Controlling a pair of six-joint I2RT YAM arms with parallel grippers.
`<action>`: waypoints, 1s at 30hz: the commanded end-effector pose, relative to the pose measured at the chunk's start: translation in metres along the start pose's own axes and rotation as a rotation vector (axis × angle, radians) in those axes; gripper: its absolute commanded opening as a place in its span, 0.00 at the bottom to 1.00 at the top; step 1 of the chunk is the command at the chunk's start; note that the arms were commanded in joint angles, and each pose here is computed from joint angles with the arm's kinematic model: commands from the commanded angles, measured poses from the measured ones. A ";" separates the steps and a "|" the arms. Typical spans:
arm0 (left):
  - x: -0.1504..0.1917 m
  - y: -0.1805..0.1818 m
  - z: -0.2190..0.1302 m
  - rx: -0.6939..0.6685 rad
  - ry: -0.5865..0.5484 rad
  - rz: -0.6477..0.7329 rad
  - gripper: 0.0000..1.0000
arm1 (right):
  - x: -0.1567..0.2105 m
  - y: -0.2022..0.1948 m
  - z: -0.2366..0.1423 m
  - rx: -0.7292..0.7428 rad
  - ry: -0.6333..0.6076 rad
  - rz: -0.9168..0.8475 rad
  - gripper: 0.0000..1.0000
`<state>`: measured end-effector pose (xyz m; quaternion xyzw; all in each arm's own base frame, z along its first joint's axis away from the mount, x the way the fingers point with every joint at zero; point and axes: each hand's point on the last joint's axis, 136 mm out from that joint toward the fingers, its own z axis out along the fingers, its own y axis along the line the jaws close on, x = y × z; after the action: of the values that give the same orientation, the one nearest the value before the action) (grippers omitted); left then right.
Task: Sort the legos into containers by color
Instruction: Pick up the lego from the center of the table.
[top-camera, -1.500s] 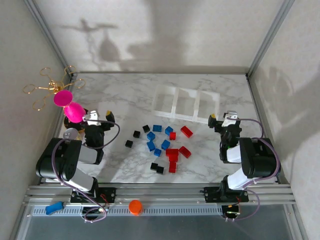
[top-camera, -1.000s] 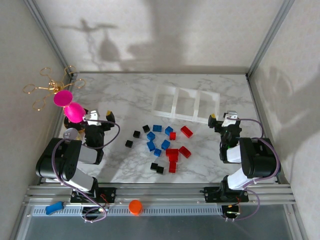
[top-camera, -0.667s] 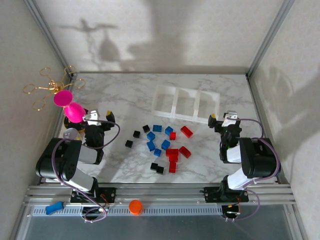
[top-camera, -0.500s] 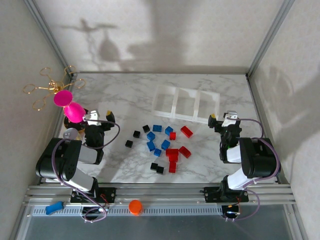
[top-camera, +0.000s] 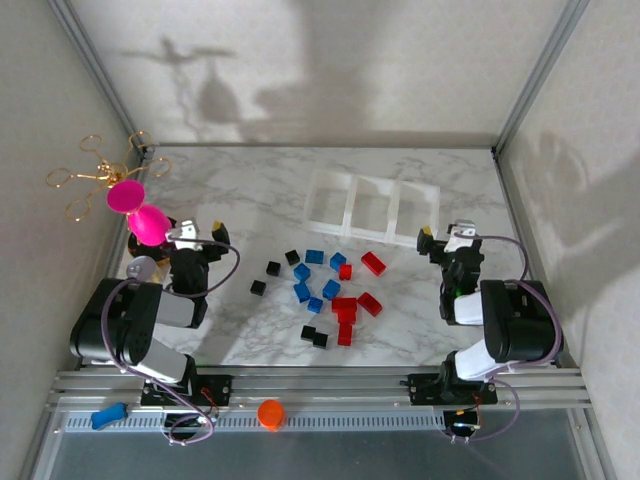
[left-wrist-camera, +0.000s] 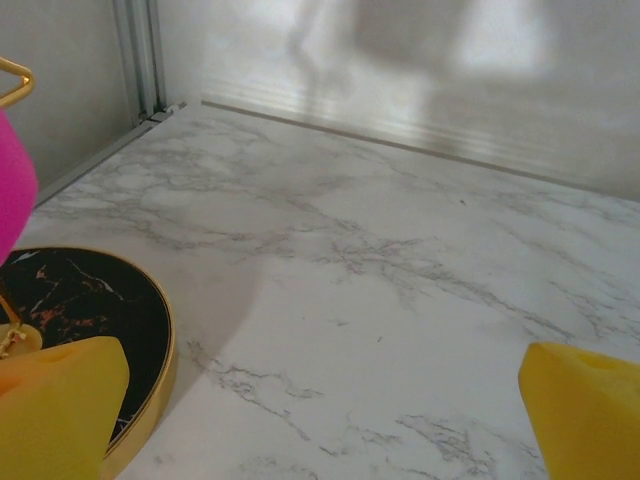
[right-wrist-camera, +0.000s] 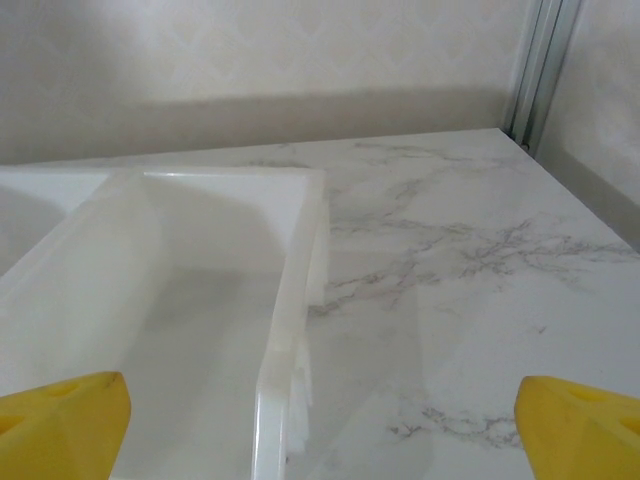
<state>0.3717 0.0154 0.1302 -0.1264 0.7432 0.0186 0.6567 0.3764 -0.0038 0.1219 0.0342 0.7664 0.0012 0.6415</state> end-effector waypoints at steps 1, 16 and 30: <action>-0.014 -0.007 0.004 -0.023 0.020 0.032 0.99 | -0.021 -0.006 0.007 0.047 -0.005 0.026 0.99; -0.058 -0.032 -0.013 0.012 0.032 -0.088 0.99 | -0.048 -0.033 -0.003 0.233 0.092 0.412 0.99; -0.056 -0.060 -0.036 0.135 0.122 -0.257 0.99 | -0.052 -0.002 -0.013 0.093 0.207 0.483 0.99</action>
<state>0.3583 -0.0277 0.1922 -0.1717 0.7555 -0.0886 0.6260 0.3725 -0.0169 0.1610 0.2507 0.7951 0.0974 0.5435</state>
